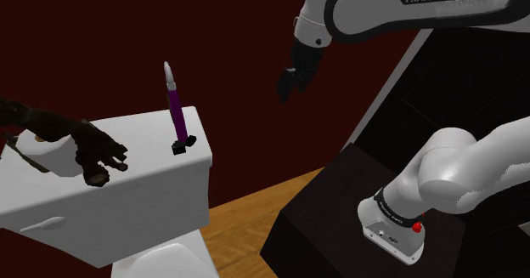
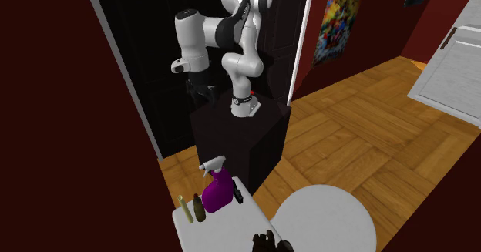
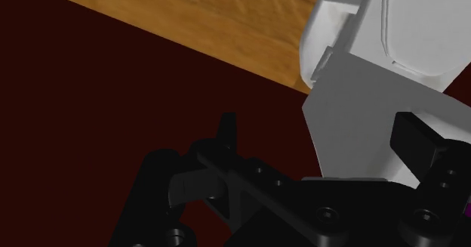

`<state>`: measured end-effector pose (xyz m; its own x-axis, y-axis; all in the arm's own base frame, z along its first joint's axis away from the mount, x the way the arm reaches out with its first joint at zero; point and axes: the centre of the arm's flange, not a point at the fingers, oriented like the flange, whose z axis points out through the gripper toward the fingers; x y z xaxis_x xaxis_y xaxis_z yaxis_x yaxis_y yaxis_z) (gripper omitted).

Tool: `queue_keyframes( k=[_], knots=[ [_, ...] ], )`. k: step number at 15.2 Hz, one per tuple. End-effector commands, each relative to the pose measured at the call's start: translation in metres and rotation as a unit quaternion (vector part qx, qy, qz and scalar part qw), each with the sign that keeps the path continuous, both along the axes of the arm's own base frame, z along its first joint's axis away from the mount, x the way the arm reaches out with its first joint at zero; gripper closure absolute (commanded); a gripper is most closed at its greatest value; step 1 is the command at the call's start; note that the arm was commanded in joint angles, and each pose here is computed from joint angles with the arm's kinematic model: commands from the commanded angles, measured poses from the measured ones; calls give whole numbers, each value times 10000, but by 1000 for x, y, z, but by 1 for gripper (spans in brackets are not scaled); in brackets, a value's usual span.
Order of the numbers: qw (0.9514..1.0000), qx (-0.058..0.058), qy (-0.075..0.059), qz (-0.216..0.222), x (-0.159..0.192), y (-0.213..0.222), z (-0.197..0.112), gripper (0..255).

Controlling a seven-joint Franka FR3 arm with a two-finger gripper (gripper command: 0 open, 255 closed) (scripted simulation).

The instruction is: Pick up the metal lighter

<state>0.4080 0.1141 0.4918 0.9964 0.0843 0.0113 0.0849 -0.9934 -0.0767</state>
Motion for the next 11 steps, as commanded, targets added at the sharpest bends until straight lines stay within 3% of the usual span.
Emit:
queue_keyframes(
  k=[1,11],
  knots=[
    [9999,133,29,11,12,19,-11,0],
    [9969,765,184,84,75,106,-67,0]
  ],
)
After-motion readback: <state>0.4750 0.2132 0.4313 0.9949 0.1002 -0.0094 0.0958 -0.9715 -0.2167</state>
